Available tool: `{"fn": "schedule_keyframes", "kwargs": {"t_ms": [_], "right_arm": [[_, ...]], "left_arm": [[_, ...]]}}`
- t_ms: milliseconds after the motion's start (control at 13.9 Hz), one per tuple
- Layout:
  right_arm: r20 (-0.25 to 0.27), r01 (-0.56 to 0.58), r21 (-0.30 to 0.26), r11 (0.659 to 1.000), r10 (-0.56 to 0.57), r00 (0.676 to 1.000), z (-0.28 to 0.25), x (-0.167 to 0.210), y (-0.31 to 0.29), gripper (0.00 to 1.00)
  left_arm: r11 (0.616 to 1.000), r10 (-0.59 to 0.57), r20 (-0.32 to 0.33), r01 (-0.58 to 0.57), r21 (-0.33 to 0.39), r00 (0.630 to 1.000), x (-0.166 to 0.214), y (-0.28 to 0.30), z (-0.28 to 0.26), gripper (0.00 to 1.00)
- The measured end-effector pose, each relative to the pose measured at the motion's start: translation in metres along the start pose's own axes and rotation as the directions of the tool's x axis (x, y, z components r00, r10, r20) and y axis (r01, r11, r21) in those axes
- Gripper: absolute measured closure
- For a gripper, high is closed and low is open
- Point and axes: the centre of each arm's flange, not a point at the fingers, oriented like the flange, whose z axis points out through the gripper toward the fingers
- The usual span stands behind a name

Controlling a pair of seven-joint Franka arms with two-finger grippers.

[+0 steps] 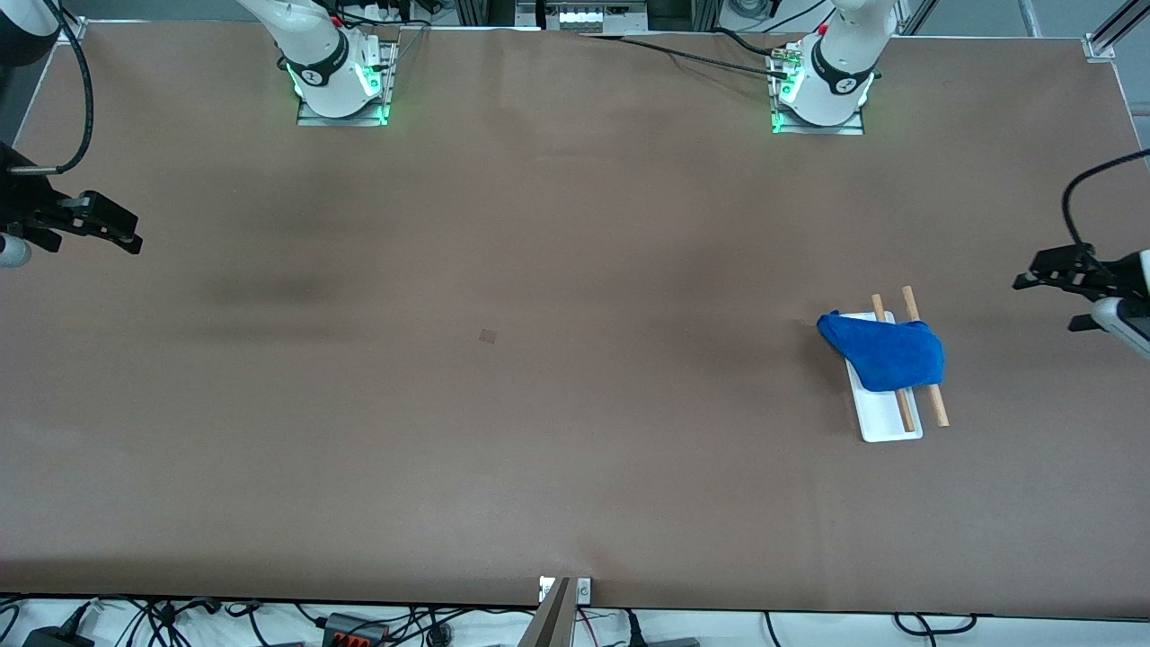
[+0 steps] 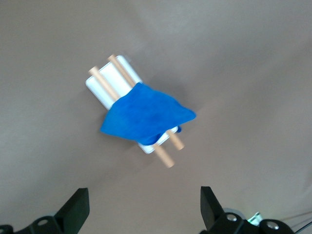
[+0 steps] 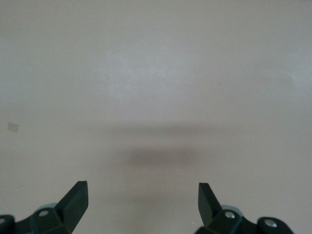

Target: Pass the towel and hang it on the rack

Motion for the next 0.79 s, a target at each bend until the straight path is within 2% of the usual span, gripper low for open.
{"fn": "schedule_keyframes", "kwargs": {"t_ms": [143,359,502,789], "right_arm": [[0.003,0.0,0.0,1.0,0.0,1.0,0.0,0.0,0.0,0.0],[0.009,0.0,0.0,1.0,0.0,1.0,0.001,-0.001,0.0,0.0],[0.012,0.0,0.001,1.0,0.0,1.0,0.002,-0.001,0.0,0.0],[0.008,0.0,0.002,1.0,0.0,1.0,0.0,-0.002,-0.001,0.0]], "left_arm": [[0.998,-0.031,0.023,0.03,0.059,0.999,0.012,0.022,-0.009,0.0],[0.993,-0.089,0.043,0.086,0.076,0.995,0.009,0.029,-0.017,0.0],[0.989,-0.117,0.047,0.112,0.095,0.992,0.02,0.048,-0.019,0.0],[0.939,-0.288,0.059,0.27,0.214,0.956,0.042,0.106,-0.023,0.0]]}}
